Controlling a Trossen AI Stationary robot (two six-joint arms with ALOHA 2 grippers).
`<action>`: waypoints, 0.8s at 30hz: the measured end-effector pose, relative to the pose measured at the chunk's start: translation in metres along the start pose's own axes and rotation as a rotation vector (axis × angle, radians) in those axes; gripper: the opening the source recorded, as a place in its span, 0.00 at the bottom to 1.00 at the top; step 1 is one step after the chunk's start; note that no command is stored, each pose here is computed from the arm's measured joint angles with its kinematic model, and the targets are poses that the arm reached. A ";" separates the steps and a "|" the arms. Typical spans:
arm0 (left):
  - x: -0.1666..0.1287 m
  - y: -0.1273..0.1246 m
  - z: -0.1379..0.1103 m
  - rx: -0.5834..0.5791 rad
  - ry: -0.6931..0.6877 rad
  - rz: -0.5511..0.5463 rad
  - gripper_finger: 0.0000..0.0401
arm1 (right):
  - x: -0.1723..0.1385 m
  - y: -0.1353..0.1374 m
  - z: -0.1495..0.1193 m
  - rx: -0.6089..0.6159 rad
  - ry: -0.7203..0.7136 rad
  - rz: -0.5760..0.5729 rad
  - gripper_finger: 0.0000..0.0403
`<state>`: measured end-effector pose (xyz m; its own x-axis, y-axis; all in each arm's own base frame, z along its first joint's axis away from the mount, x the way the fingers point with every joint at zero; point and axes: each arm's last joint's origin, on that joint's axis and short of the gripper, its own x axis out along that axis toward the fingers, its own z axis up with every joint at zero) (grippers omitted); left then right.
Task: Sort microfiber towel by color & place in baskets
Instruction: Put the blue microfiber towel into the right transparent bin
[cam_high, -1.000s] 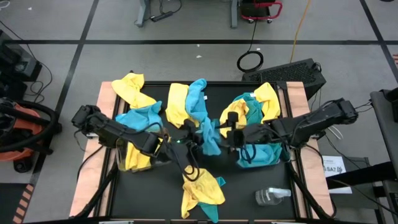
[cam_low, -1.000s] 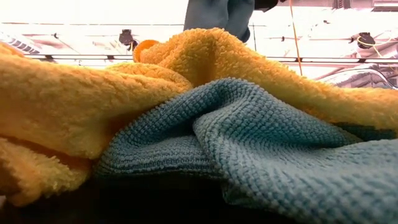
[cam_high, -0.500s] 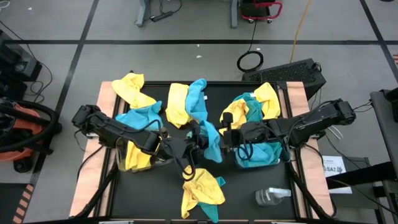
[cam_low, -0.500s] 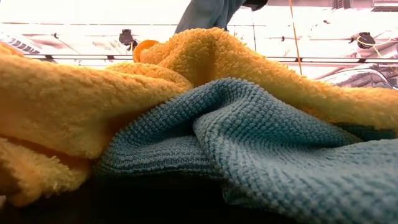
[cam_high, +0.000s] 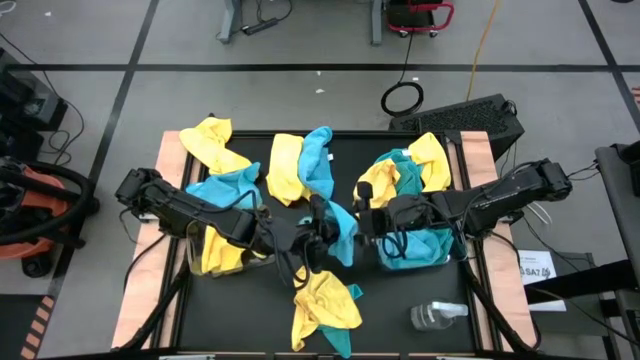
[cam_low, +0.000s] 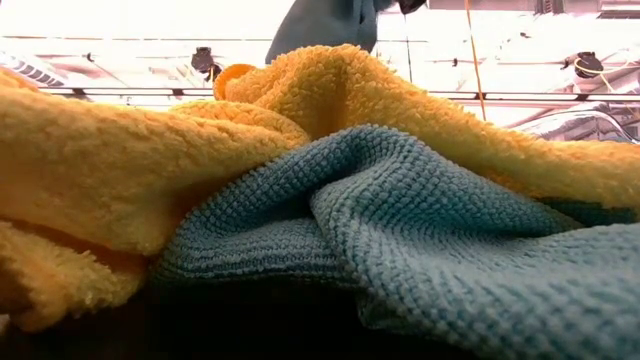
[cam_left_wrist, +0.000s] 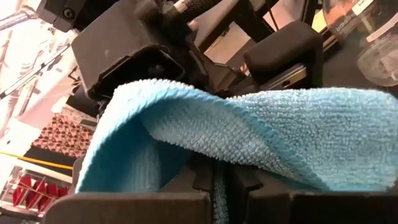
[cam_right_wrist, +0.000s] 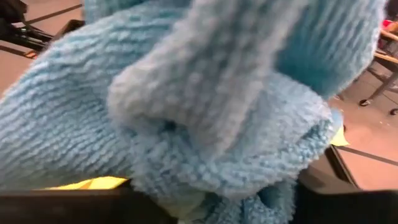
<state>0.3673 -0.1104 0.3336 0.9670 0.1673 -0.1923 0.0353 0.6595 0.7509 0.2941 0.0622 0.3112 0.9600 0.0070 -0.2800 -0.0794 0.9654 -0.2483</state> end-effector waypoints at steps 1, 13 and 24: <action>0.000 0.000 0.000 -0.006 -0.003 -0.002 0.03 | 0.000 0.000 0.000 0.000 -0.001 0.009 0.34; -0.004 -0.004 0.003 -0.020 0.044 0.038 0.29 | -0.001 0.006 -0.001 -0.031 0.021 0.018 0.05; -0.022 -0.015 -0.001 -0.022 0.186 -0.040 0.50 | -0.002 0.008 -0.005 -0.048 0.069 0.010 0.03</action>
<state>0.3449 -0.1231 0.3255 0.9016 0.2715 -0.3367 0.0654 0.6841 0.7265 0.2900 0.0690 0.3046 0.9384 -0.0032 -0.3455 -0.1032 0.9517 -0.2891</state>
